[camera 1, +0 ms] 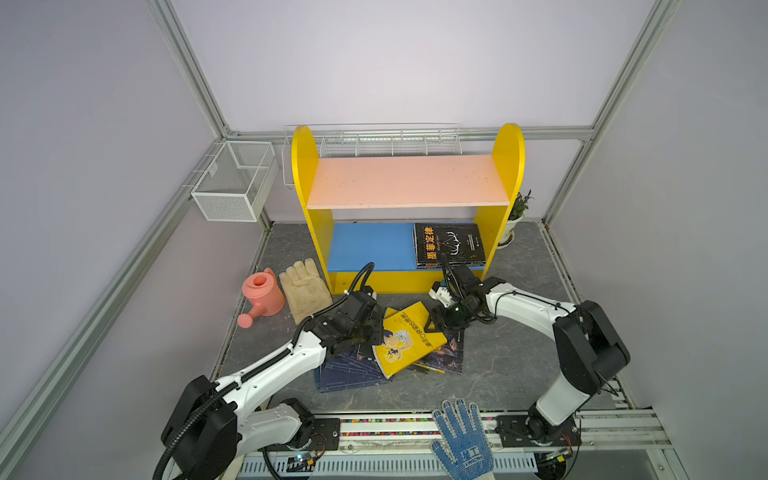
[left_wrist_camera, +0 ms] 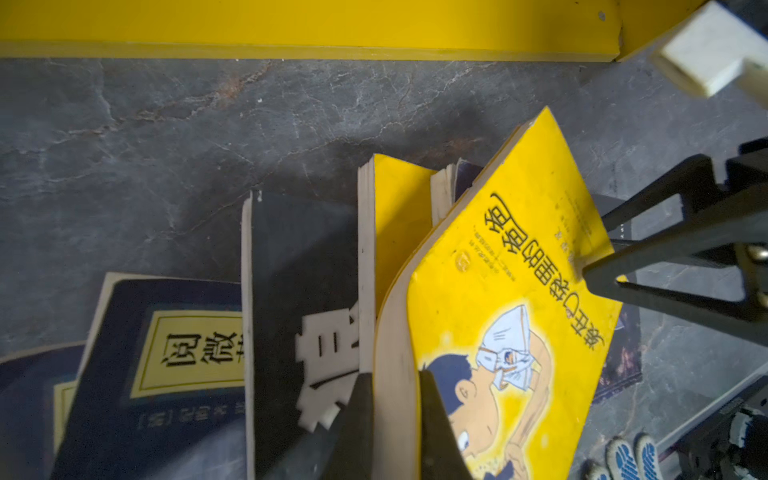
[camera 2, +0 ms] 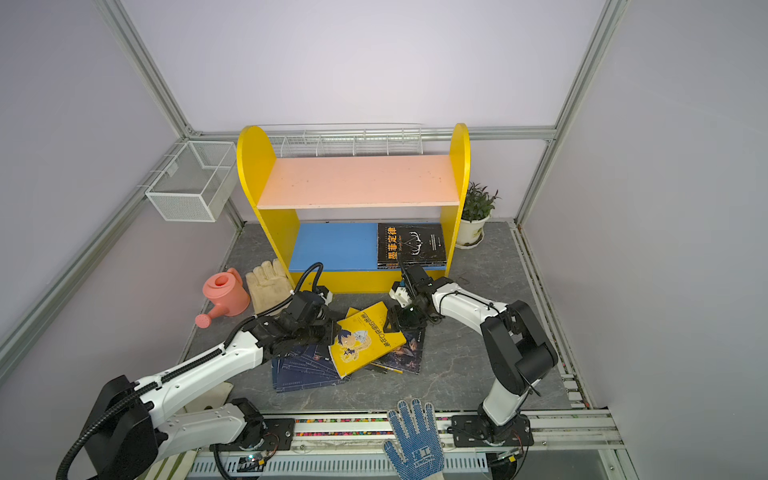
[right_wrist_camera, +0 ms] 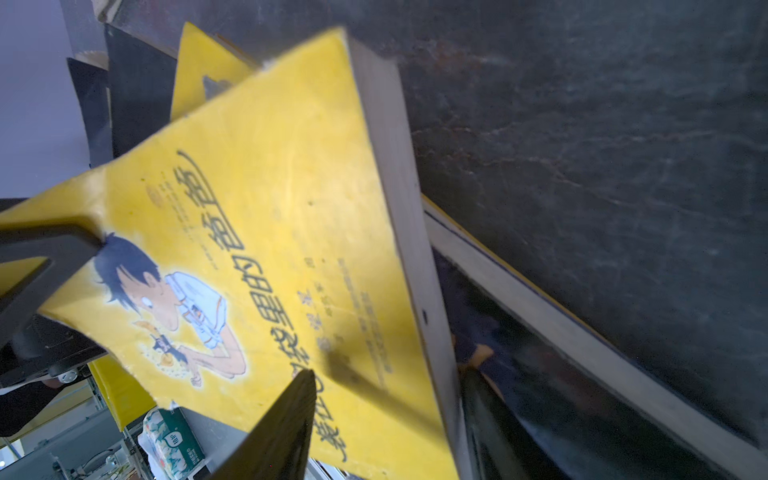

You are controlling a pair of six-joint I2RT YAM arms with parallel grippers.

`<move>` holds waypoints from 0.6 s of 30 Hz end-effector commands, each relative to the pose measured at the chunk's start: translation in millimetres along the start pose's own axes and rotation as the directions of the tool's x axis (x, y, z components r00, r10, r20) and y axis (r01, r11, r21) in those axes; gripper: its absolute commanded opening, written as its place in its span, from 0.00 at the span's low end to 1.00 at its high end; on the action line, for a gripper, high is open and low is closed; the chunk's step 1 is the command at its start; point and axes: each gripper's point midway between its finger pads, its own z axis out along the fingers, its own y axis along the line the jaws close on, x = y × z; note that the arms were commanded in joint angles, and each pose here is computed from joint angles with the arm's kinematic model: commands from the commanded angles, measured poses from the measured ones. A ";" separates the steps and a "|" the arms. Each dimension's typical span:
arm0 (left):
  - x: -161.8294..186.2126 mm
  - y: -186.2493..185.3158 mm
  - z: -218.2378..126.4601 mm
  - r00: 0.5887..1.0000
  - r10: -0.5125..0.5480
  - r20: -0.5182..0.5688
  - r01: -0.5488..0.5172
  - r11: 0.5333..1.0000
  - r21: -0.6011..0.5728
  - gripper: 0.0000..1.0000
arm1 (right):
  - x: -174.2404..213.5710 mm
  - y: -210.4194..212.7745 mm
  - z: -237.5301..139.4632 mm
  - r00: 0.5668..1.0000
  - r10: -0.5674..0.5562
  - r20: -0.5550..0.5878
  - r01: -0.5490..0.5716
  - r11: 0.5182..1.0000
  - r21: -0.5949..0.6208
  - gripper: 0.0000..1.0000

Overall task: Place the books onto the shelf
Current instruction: 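Grasp the yellow cartoon book edge with the right gripper, then lift the yellow book with the right gripper toward the blue shelf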

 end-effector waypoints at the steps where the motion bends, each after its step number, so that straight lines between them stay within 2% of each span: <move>1: 9.5 14.6 -9.9 1.000 0.011 -0.005 -0.011 0.999 -0.050 0.00 | -9.0 -5.2 -5.9 0.998 -0.027 0.059 0.025 0.999 0.043 0.60; 5: -15.8 -7.3 -48.2 0.989 0.020 0.148 -0.031 0.997 0.069 0.00 | -17.0 -5.6 -28.3 0.989 -0.028 0.145 0.021 0.999 0.049 0.60; 7: -31.6 -19.4 -74.5 0.964 0.005 0.264 -0.045 0.988 0.146 0.00 | -22.1 -2.7 -43.8 0.978 -0.031 0.204 0.024 0.999 0.039 0.62; 9: -49.1 -25.9 -109.2 0.916 -0.035 0.400 -0.054 0.977 0.208 0.00 | -29.8 5.5 -64.7 0.959 -0.027 0.281 0.029 1.000 -0.001 0.64; 12: -69.8 -29.1 -150.4 0.842 -0.114 0.527 -0.043 0.961 0.275 0.00 | -38.4 25.1 -90.8 0.931 -0.037 0.362 0.069 0.995 -0.075 0.68; 18: -103.0 -47.9 -195.3 0.755 -0.215 0.619 -0.054 0.921 0.385 0.00 | -51.1 73.9 -130.7 0.884 -0.053 0.464 0.177 0.957 -0.229 0.76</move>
